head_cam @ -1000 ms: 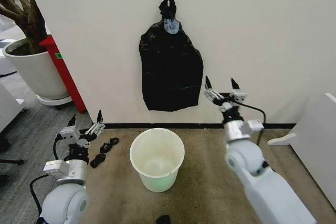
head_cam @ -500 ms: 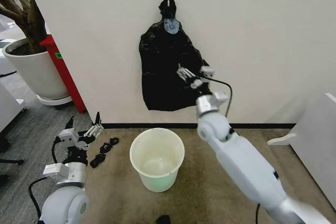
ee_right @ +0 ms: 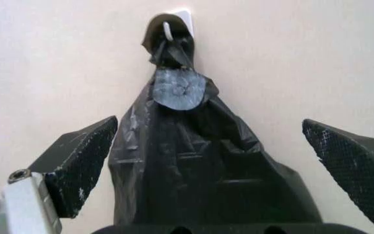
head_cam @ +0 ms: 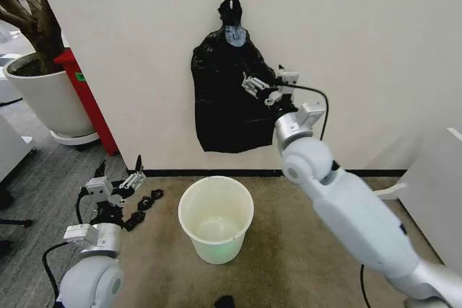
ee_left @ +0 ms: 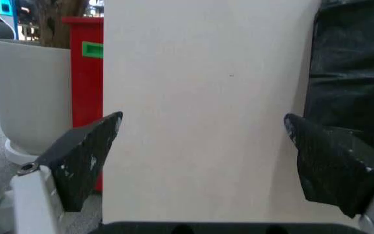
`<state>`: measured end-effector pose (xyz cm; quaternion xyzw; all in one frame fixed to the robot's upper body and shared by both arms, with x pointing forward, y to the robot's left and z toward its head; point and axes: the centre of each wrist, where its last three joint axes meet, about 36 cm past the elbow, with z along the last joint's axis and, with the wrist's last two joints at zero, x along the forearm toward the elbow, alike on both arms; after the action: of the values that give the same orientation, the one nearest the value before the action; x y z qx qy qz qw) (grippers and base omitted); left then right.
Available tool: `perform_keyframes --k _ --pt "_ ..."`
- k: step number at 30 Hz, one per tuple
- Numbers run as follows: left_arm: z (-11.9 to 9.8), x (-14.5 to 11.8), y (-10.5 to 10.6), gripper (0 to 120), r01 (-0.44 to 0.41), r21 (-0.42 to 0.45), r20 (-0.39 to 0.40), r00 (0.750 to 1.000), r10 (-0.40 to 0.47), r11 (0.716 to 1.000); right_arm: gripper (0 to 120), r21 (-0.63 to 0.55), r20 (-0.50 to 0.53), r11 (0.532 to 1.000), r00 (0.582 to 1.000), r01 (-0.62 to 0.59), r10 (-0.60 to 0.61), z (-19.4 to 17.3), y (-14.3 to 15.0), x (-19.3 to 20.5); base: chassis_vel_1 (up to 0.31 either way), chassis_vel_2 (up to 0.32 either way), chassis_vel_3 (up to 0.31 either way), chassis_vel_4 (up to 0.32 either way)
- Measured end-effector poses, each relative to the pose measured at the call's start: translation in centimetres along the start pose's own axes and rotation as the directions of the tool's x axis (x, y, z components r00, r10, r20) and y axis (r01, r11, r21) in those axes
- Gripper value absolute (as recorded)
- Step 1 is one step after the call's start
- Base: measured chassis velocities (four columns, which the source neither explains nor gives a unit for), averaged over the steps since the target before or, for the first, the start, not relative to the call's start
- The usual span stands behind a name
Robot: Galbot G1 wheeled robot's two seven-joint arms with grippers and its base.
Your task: Place the garbage bag over the trash bin.
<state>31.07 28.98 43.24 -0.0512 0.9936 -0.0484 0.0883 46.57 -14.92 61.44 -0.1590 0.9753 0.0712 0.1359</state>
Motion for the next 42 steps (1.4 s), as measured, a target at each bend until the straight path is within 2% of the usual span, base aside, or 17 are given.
perform_keyframes --k 3,15,22,27,37,42 --pt "0.1 0.1 -0.1 99 0.003 0.0 0.0 1.0 -0.003 1.0 100 -0.057 0.007 0.998 1.0 0.008 -0.007 -0.6 -0.1 -0.1 0.0 0.0 0.0 0.0" --pt "1.1 0.2 -0.1 99 0.008 -0.007 -0.008 1.0 -0.008 1.0 100 -0.156 -0.013 0.988 1.0 0.008 -0.01 3.0 2.8 -5.8 0.0 0.0 0.0 0.0" --pt "1.3 0.1 0.0 99 0.01 -0.013 -0.009 1.0 -0.01 1.0 100 -0.222 -0.019 0.975 1.0 -0.02 0.016 2.5 3.2 -8.9 0.0 0.0 0.0 0.0" --pt "1.7 0.2 0.0 99 0.012 -0.015 -0.014 1.0 -0.012 1.0 100 -0.381 -0.056 0.923 0.998 -0.051 0.032 1.3 5.3 -10.8 0.0 0.0 0.0 0.0" --pt "1.9 0.7 0.3 99 0.023 -0.025 -0.019 1.0 -0.023 0.999 100 -0.51 -0.052 0.856 0.997 -0.081 0.064 0.3 6.0 -12.6 0.0 0.0 0.0 0.0" --pt "2.1 1.1 0.2 99 0.03 -0.026 -0.024 0.999 -0.031 0.999 100 -0.594 -0.066 0.796 0.993 -0.114 0.093 -0.3 6.2 -13.7 0.0 0.0 0.0 0.0"
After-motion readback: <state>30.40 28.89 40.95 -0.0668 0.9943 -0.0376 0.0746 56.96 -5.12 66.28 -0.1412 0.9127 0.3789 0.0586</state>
